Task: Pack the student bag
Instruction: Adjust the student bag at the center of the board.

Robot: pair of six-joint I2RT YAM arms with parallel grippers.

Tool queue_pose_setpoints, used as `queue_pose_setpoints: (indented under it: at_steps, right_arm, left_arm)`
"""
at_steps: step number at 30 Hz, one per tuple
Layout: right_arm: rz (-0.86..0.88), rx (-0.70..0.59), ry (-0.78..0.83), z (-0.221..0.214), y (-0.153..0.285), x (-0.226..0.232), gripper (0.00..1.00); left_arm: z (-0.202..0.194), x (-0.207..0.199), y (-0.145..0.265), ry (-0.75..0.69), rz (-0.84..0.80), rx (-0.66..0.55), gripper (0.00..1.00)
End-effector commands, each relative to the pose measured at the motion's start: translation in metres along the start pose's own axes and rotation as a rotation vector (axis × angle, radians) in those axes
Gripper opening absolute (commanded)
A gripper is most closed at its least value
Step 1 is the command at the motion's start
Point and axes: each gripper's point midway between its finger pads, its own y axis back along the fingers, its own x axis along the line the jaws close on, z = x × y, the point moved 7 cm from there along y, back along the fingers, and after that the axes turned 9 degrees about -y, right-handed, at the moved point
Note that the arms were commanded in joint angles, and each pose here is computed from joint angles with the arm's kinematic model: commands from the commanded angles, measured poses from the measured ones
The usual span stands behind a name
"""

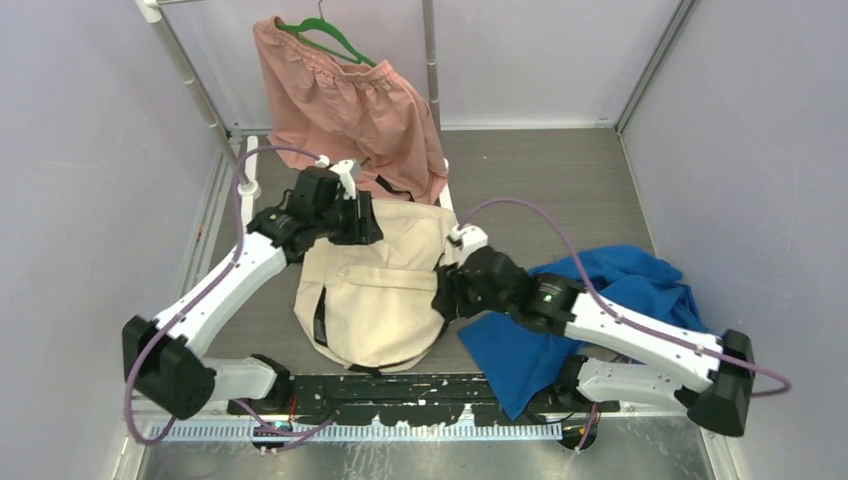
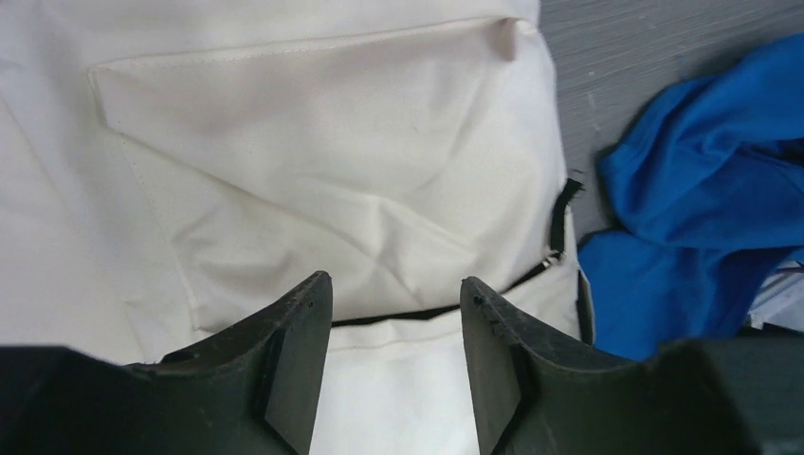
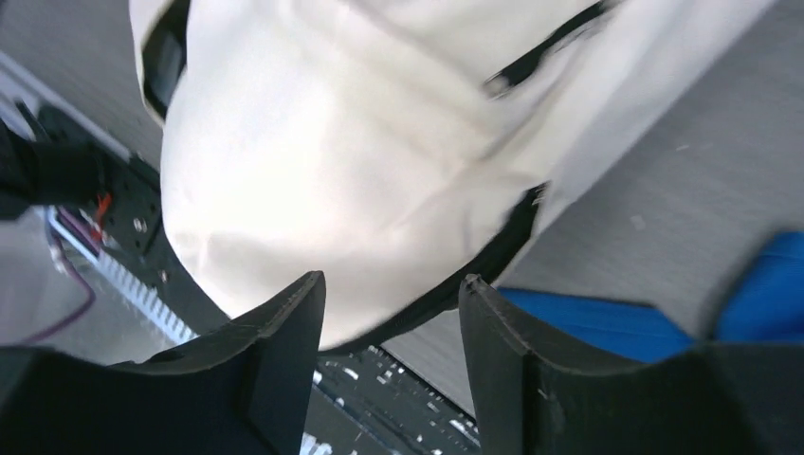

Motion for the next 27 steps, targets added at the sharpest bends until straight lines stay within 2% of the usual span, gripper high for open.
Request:
queue_pose_setpoints:
  at_steps: [1,4,8,12,17,27]
  right_arm:
    - [-0.030,-0.155,-0.010,0.030,0.026,-0.022,0.60]
    - [-0.055,-0.161,-0.106,0.036,0.020,-0.046,0.62]
    - [-0.148,-0.093,-0.288,0.040,-0.002,-0.072,0.60]
    - [-0.100,-0.080,-0.406,0.042,-0.016,-0.068,0.44]
    - [-0.119,-0.096,-0.445,0.046,-0.020,-0.069,0.41]
    - [-0.139,-0.102,-0.459,0.044,-0.012,-0.077,0.42]
  left_arm:
    - [-0.006,-0.004,0.029,-0.053,-0.035,-0.032,0.54]
    - [-0.015,-0.008,0.033,-0.078,-0.079,-0.024,0.56]
    - [-0.021,-0.030,0.034,-0.179,-0.166,-0.017,0.62]
    - [-0.035,-0.058,0.026,-0.349,-0.150,0.048,0.63]
    - [-0.043,-0.069,0.004,-0.419,-0.130,0.112,0.64]
    - [-0.040,-0.101,-0.020,-0.513,-0.158,0.056,0.66]
